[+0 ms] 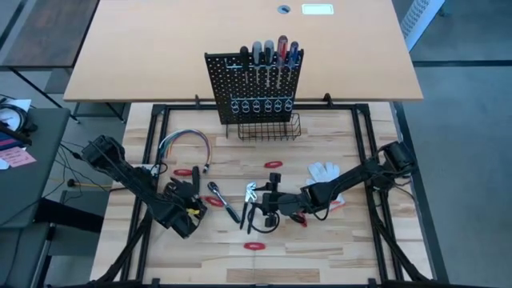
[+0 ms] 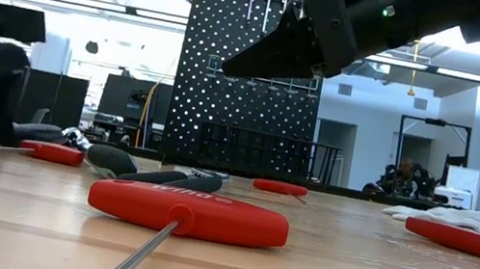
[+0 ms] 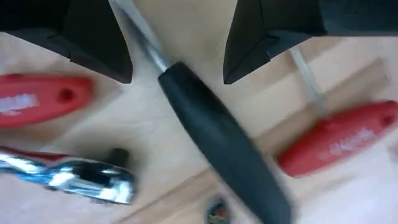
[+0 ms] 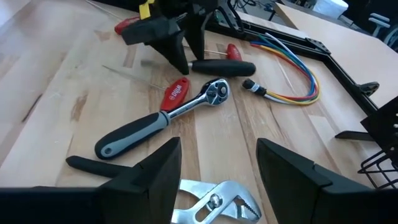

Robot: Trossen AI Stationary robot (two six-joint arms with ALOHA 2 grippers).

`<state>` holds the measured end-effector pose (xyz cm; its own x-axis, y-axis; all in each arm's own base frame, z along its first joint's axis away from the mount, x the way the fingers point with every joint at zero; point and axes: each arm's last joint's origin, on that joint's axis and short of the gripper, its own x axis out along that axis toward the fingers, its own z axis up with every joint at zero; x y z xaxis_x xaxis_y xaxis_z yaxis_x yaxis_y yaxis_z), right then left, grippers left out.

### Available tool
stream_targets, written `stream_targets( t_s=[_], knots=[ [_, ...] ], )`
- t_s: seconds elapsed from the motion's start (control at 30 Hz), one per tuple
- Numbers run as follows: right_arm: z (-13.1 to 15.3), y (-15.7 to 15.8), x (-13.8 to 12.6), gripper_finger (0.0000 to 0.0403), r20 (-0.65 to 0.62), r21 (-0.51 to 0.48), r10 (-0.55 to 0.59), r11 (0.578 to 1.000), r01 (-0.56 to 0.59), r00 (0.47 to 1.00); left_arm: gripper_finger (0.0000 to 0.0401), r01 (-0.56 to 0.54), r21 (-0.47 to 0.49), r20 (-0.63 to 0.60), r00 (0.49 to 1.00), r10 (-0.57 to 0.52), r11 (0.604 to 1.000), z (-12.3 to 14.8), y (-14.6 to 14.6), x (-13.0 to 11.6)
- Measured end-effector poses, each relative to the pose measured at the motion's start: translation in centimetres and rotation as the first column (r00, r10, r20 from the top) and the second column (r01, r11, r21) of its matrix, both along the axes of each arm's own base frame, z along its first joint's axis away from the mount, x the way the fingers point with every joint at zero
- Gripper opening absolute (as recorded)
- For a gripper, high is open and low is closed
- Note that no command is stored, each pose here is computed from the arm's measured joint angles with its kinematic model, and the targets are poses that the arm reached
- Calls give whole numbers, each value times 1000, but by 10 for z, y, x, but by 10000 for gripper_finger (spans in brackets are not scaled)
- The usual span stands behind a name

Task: Hang tools onto peg board
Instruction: Hang the black corx screw onto the black pegboard

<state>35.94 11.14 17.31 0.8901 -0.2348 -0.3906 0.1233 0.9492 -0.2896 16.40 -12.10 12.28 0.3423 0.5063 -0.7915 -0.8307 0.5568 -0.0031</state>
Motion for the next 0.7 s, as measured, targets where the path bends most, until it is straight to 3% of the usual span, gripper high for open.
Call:
stream_targets(
  t_s=[0.33,0.7],
  knots=[
    [0,0,0,214,1,0,-1,1000,1,1000,249,139,68,-114,985,-131,988,3,7,-5],
    [-1,1,-1,214,-7,3,0,1000,0,1000,249,138,-114,-40,989,-144,984,29,-5,-18]
  ],
)
